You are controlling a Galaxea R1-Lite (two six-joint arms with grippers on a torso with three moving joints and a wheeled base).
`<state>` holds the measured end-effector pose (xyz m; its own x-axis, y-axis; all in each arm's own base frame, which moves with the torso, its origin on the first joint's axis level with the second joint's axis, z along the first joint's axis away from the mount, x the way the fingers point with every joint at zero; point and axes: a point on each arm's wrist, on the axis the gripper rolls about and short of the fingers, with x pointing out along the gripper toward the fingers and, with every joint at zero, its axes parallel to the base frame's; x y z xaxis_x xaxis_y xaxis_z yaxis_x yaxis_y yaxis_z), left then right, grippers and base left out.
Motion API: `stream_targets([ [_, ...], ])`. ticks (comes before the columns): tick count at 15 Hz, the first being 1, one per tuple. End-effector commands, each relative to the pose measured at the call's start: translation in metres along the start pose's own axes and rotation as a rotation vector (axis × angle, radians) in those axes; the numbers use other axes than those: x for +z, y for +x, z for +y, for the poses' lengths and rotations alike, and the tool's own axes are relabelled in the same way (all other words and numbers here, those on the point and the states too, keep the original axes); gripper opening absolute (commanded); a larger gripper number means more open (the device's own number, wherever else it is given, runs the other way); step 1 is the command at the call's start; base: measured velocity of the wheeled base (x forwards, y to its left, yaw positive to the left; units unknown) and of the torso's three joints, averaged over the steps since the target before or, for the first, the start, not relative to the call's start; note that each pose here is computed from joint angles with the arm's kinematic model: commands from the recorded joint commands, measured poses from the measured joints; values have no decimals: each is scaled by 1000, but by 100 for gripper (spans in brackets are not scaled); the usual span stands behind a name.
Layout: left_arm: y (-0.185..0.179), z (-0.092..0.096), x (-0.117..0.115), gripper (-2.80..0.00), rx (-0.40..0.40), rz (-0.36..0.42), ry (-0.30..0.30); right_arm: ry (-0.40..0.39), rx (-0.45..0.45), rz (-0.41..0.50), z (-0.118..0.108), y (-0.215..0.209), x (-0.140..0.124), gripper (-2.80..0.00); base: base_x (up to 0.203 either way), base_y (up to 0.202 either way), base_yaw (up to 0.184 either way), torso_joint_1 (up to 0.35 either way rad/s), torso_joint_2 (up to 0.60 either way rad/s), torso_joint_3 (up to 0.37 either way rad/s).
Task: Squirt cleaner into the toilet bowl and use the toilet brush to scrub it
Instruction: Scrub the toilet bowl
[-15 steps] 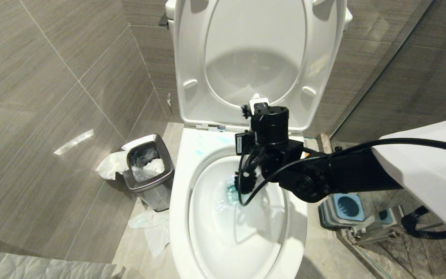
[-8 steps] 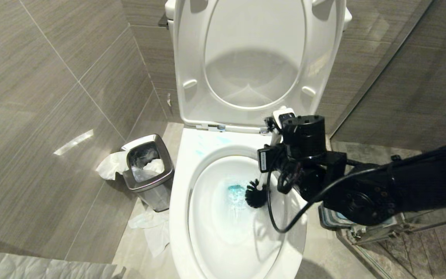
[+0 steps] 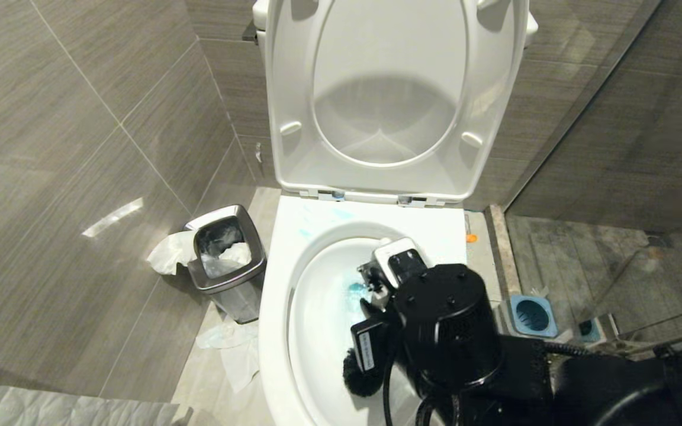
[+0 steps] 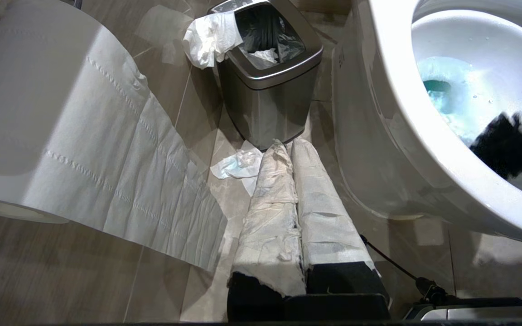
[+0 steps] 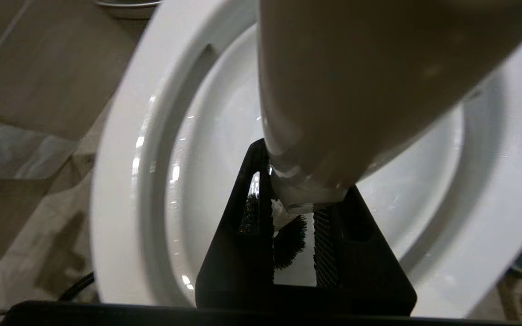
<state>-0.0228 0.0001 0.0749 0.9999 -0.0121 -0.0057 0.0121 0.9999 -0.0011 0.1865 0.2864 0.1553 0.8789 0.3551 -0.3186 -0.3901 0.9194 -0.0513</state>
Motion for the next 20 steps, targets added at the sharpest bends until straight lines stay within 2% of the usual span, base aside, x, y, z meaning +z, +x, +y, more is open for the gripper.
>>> stream_targets([
  [1,0,0,0,-280,0,2,0,-5,28,-1,25,11,-5,-280,0,0,0,0,0,0],
  [3,0,0,0,-280,0,2,0,20,14,-38,38,28,5,-280,0,0,0,0,0,0],
  [5,0,0,0,-280,0,2,0,43,-30,-78,37,48,20,-280,0,0,0,0,0,0],
  [9,0,0,0,-280,0,2,0,48,-155,-166,-5,76,60,-280,0,0,0,0,0,0],
  [12,0,0,0,-280,0,2,0,61,-203,-221,-28,82,84,-280,0,0,0,0,0,0],
  [15,0,0,0,-280,0,2,0,44,-210,-188,-31,96,74,-280,0,0,0,0,0,0],
  [20,0,0,0,-280,0,2,0,22,-236,-99,-24,145,29,-280,0,0,0,0,0,0],
])
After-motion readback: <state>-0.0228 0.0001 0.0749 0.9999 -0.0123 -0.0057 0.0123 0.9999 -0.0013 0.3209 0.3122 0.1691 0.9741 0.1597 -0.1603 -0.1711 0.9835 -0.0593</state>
